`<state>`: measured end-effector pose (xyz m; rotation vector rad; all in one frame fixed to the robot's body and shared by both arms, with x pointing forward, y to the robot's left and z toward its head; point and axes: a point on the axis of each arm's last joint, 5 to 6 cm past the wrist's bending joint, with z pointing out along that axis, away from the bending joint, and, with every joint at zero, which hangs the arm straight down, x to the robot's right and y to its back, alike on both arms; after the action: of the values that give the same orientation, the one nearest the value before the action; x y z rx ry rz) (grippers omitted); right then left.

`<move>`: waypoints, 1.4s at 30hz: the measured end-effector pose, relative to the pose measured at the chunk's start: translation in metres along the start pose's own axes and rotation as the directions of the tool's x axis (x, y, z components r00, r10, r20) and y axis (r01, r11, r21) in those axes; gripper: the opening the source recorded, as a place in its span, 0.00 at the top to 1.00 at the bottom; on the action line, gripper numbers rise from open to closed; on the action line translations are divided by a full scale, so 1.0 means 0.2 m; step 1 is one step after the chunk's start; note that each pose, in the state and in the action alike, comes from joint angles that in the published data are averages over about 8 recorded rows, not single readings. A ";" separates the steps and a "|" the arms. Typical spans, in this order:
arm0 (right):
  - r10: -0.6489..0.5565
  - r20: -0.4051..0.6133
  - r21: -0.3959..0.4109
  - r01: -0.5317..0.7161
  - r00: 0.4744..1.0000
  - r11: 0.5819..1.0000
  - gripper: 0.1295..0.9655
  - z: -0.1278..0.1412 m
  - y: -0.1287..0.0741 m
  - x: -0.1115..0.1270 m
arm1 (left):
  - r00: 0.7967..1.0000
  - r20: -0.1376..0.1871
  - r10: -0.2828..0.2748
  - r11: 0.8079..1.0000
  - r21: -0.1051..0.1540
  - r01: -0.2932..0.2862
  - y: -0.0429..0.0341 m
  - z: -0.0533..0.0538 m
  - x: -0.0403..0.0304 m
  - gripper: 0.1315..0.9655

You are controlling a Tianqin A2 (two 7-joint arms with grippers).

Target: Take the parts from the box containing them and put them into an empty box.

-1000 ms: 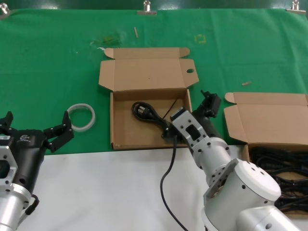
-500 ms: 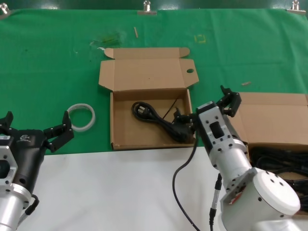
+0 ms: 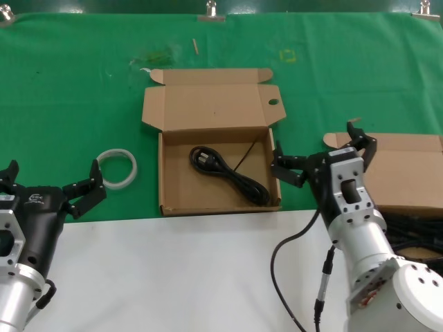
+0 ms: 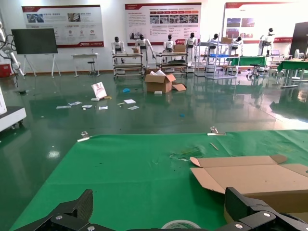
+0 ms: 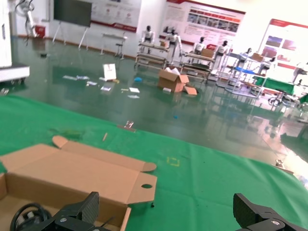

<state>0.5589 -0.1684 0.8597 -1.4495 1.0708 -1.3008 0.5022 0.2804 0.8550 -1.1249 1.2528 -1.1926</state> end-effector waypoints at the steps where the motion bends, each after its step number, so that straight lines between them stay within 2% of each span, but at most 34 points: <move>1: 0.012 -0.003 0.005 -0.012 1.000 1.000 0.00 -0.01 0.00 0.01 | 1.000 0.000 0.000 1.000 0.000 0.000 0.000 0.00 0.000 0.00; 28: 0.259 -0.028 0.083 -0.256 0.965 0.963 0.00 -0.23 0.13 0.28 | 1.000 0.000 0.000 1.000 0.000 0.000 0.000 0.00 0.000 0.00; 42: 0.275 -0.027 0.083 -0.272 0.961 0.959 0.00 -0.25 0.14 0.31 | 1.000 0.000 0.000 1.000 0.000 0.000 0.000 0.00 0.000 0.00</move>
<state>0.5126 -0.2377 0.8488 -1.1742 1.1863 -1.1618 0.5022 0.2804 0.8550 -1.1251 1.2527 -1.1928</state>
